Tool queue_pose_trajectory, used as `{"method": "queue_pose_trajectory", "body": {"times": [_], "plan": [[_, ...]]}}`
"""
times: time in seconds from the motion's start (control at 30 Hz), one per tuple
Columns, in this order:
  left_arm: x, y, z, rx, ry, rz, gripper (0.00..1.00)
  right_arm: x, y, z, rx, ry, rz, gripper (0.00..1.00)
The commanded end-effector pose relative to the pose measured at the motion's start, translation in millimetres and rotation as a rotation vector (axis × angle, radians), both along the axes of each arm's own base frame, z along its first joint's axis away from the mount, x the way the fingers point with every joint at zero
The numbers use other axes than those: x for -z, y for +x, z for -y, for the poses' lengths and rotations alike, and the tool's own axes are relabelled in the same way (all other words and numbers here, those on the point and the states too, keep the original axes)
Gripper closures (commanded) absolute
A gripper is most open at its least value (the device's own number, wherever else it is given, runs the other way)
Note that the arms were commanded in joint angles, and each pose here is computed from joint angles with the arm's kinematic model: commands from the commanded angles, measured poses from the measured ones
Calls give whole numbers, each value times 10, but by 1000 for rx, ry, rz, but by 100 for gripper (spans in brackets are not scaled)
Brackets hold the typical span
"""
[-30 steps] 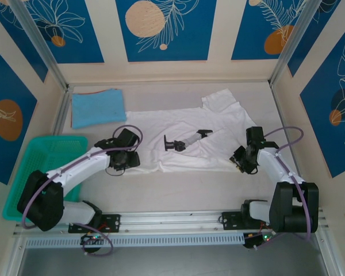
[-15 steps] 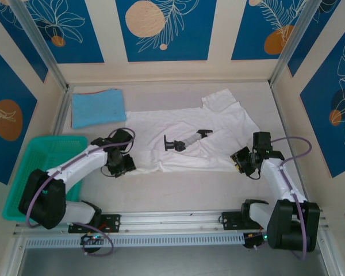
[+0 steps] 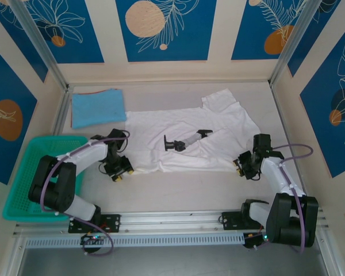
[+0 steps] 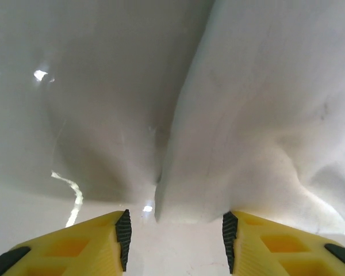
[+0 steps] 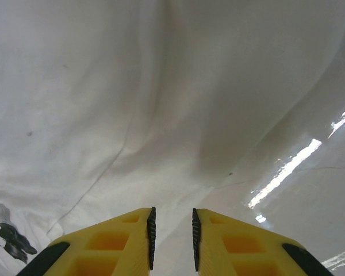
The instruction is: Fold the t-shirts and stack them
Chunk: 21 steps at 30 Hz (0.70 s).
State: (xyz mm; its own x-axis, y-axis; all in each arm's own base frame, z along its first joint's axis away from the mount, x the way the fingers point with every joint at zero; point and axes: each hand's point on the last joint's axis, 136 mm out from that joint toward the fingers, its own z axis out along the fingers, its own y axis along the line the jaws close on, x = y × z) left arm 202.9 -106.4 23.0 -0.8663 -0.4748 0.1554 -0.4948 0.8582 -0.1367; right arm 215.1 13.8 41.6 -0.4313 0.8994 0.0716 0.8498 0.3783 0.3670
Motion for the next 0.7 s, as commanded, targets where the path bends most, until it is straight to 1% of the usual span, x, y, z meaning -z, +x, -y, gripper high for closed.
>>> {"method": "queue_pose_trajectory", "body": {"times": [0.0,0.13,0.2,0.27,0.33,0.4,0.47,0.53,0.67], "plan": [[78,74,-20,-17,-17,-13,57,64,-1,-10,31,25,-25,73],[137,148,-21,-5,-11,-29,70,139,-33,60,50,0,-79,74],[155,175,-53,-5,9,-28,79,205,-60,115,80,-11,-112,75],[144,169,-152,-2,69,-36,88,275,-97,172,114,-20,-153,76],[104,134,-289,3,148,-56,93,339,-153,229,158,-20,-214,78],[67,88,-424,10,223,-82,96,382,-229,312,204,-38,-280,77],[58,46,-527,14,275,-100,97,407,-253,373,241,-42,-307,77],[71,16,-593,17,304,-118,97,416,-248,414,266,-41,-312,76],[115,-51,-675,29,337,-155,97,462,-375,465,343,-22,-379,74]]}}
